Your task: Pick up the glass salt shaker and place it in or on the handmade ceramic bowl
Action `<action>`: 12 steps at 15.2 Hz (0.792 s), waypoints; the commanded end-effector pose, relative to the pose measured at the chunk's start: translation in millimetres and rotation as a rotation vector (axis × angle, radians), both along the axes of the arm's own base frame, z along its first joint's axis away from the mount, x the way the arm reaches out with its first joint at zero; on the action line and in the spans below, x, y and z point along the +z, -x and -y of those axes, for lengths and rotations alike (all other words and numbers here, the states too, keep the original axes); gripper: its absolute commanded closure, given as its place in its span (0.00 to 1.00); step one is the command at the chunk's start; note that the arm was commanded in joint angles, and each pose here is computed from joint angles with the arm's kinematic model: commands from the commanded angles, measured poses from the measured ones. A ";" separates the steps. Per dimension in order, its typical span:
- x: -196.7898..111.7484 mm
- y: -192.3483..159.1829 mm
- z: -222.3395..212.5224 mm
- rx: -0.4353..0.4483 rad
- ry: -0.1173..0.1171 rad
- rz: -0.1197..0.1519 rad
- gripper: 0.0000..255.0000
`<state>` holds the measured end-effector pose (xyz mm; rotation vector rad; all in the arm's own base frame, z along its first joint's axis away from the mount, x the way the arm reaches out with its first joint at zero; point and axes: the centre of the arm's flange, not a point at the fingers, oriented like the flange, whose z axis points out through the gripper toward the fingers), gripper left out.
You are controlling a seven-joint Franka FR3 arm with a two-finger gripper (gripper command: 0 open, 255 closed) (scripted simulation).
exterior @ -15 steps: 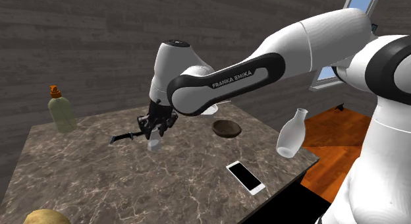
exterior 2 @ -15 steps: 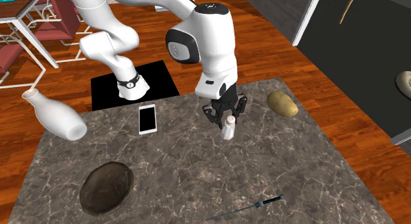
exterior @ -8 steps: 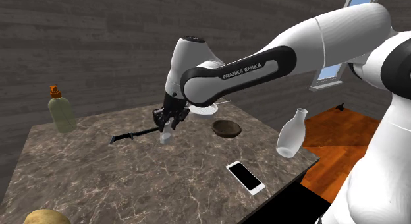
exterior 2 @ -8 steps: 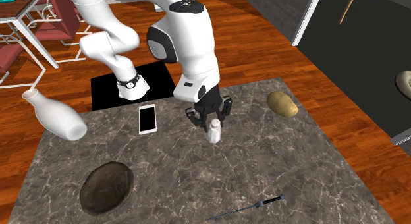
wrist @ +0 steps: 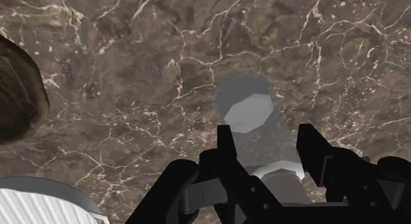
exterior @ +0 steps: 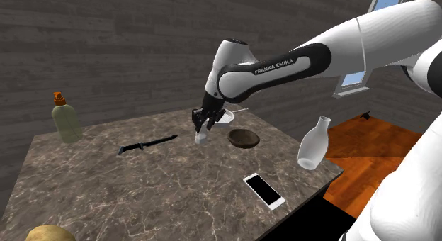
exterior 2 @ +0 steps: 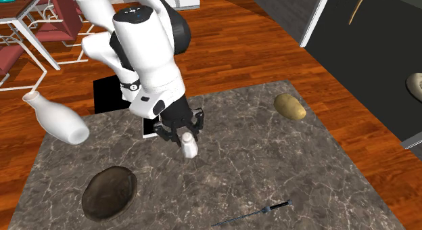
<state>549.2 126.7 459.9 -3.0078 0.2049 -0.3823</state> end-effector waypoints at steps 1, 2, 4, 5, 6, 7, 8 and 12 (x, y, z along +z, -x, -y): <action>2.5 4.3 27.3 0.002 0.000 0.001 1.00; 2.9 5.0 40.5 0.002 0.000 0.001 1.00; 3.8 6.6 66.8 0.002 0.000 0.001 1.00; 4.2 7.4 80.0 0.002 0.000 0.001 1.00; 4.7 8.2 93.2 0.002 0.000 0.001 1.00; 5.1 9.0 106.3 0.002 0.000 0.001 1.00; 5.6 9.7 119.5 0.002 0.000 0.001 1.00; 7.3 12.9 172.2 0.002 0.000 0.001 1.00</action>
